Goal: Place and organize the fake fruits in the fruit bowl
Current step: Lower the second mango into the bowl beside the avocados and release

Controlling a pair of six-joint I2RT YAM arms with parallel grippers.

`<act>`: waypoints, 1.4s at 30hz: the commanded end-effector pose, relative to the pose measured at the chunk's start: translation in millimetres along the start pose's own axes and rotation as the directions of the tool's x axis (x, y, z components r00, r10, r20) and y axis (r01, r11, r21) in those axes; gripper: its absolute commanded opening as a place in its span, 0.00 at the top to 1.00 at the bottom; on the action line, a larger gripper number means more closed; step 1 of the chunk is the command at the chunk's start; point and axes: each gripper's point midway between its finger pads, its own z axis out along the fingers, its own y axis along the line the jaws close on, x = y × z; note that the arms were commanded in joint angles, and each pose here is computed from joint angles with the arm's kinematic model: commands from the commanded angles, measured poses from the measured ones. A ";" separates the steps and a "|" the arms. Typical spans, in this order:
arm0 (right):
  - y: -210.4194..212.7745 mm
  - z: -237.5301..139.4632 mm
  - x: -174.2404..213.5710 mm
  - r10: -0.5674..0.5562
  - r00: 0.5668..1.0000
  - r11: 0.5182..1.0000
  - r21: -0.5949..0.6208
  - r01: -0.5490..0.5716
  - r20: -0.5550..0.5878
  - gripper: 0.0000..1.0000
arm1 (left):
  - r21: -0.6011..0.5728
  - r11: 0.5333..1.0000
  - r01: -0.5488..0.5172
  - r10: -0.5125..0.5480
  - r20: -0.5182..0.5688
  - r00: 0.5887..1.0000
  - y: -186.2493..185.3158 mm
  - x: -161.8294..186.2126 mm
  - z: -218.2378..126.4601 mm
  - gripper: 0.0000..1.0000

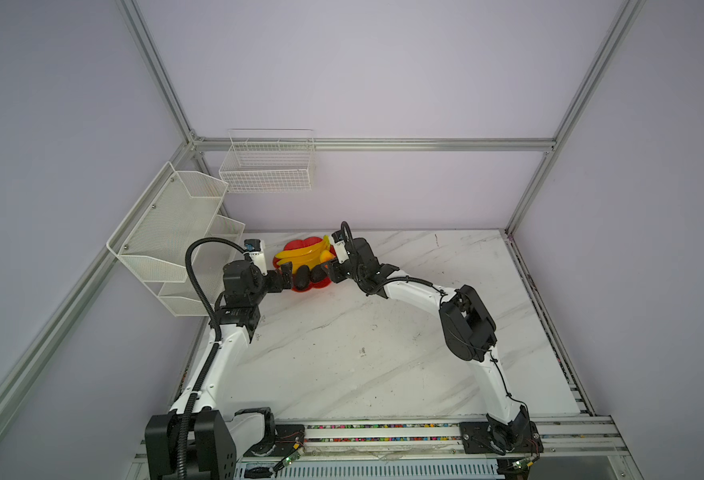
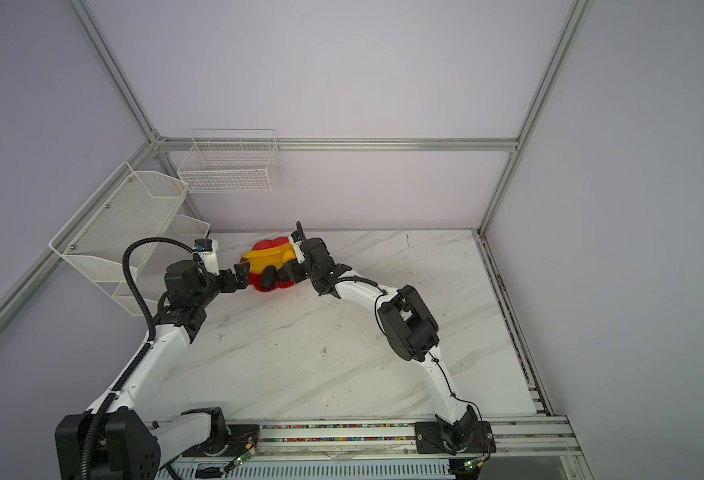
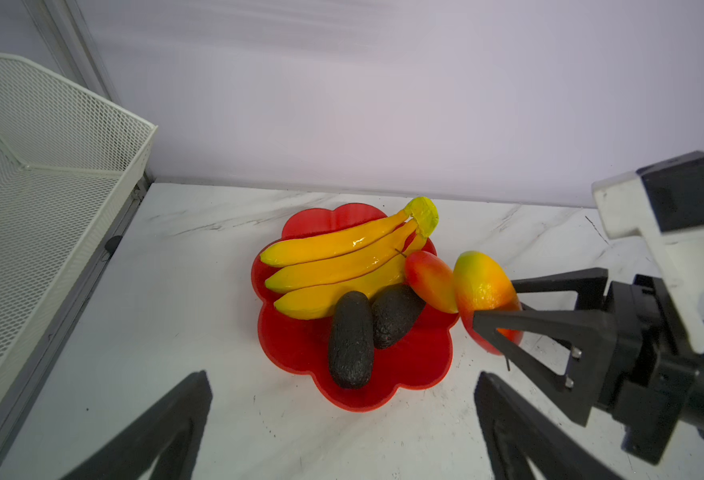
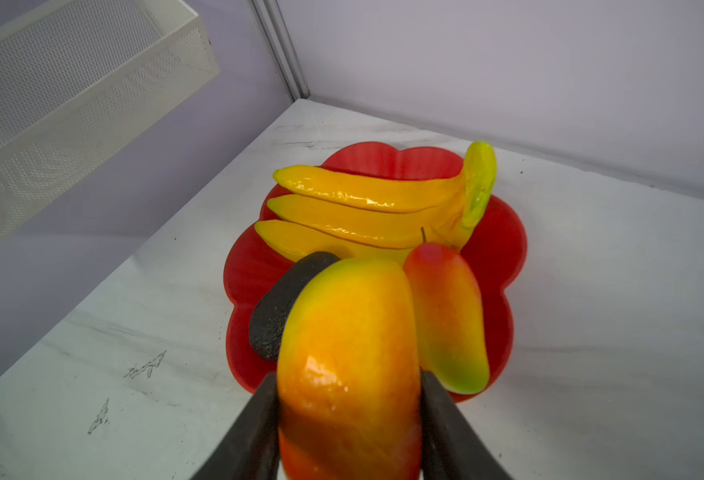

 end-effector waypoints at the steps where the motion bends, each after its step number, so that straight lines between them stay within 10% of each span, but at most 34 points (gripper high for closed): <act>1: 17.3 3.5 -10.9 -0.068 0.997 0.996 -0.055 0.070 0.047 0.53 | 0.010 0.998 0.063 -0.063 0.022 0.998 3.6 3.6 2.3 0.00; 24: 13.4 47.9 26.3 -0.117 0.993 0.992 -0.053 0.118 0.033 0.49 | 0.004 0.998 0.065 -0.065 0.016 0.998 5.7 7.5 1.7 0.00; 42: 11.7 42.4 5.8 -0.144 0.988 0.989 -0.011 0.145 0.059 0.22 | 0.013 0.998 0.066 -0.066 0.013 0.998 4.5 7.4 2.8 0.00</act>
